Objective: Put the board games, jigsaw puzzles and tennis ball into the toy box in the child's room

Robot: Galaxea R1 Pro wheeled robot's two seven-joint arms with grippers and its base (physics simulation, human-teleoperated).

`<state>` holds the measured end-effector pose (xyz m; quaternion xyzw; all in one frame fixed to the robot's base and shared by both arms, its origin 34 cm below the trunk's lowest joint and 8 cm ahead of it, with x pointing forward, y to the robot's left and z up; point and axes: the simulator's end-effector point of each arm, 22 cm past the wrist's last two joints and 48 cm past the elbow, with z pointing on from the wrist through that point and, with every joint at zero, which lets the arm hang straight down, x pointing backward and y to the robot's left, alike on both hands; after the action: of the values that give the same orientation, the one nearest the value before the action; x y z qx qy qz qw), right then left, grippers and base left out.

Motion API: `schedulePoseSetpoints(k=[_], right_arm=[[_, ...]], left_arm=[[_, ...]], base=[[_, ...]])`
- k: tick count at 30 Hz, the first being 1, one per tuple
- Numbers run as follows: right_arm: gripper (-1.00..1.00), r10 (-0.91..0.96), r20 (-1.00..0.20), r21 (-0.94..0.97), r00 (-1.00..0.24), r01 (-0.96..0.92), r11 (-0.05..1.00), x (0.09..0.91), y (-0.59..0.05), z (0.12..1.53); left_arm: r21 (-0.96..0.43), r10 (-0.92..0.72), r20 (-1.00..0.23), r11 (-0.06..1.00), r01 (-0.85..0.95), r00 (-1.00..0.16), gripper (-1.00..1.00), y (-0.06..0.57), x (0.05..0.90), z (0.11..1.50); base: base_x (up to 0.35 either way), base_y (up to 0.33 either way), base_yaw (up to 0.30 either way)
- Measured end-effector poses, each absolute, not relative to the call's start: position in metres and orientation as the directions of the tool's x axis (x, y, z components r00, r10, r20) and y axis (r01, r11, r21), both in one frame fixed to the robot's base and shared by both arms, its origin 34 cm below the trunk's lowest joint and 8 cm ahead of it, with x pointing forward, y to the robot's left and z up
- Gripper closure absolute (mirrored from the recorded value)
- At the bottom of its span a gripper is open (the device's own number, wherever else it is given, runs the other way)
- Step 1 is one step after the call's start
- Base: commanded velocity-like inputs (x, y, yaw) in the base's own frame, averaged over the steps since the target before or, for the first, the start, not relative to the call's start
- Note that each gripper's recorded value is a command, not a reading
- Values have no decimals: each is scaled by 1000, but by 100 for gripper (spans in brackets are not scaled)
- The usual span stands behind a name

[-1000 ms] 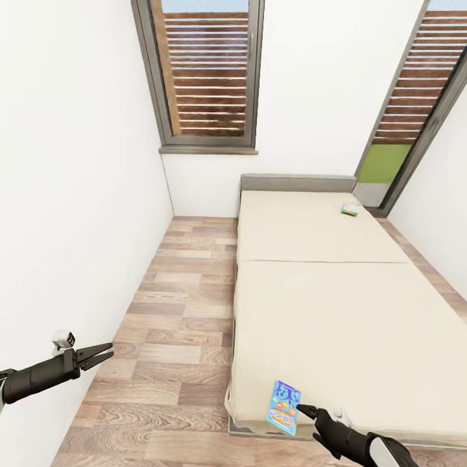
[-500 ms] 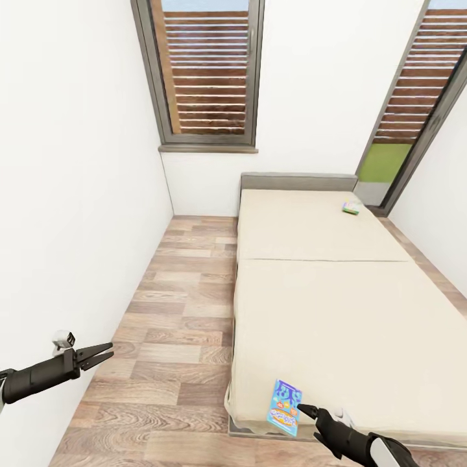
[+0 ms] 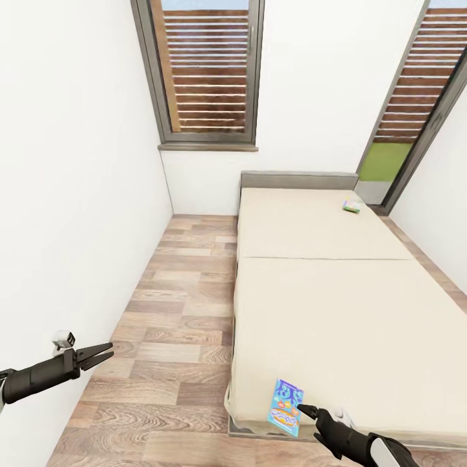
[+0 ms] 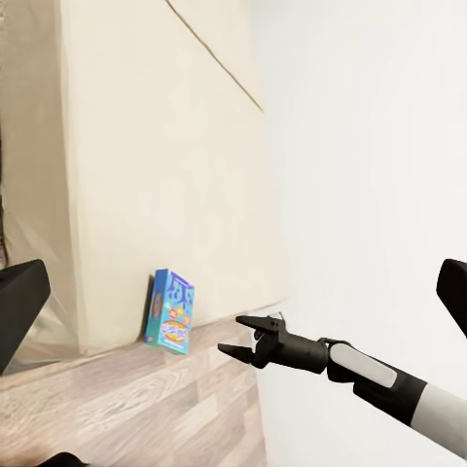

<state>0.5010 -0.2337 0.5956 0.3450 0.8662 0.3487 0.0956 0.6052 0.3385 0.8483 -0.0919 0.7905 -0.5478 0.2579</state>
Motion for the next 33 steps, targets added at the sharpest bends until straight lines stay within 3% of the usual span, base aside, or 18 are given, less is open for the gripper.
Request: schedulePoseSetpoints(k=[17,33], right_arm=[[-100,664,80,669,-744,533,517,501,-234,589],[-100,663,80,672,-745,531,515,501,-234,590]], left_arm=[[-913,-428,-308,383,138,-850,-100,339,606,842],[-914,-427,-307,382,138,-850,-100,338,606,842]], base=[[-1,0,0],[-106,0,0]])
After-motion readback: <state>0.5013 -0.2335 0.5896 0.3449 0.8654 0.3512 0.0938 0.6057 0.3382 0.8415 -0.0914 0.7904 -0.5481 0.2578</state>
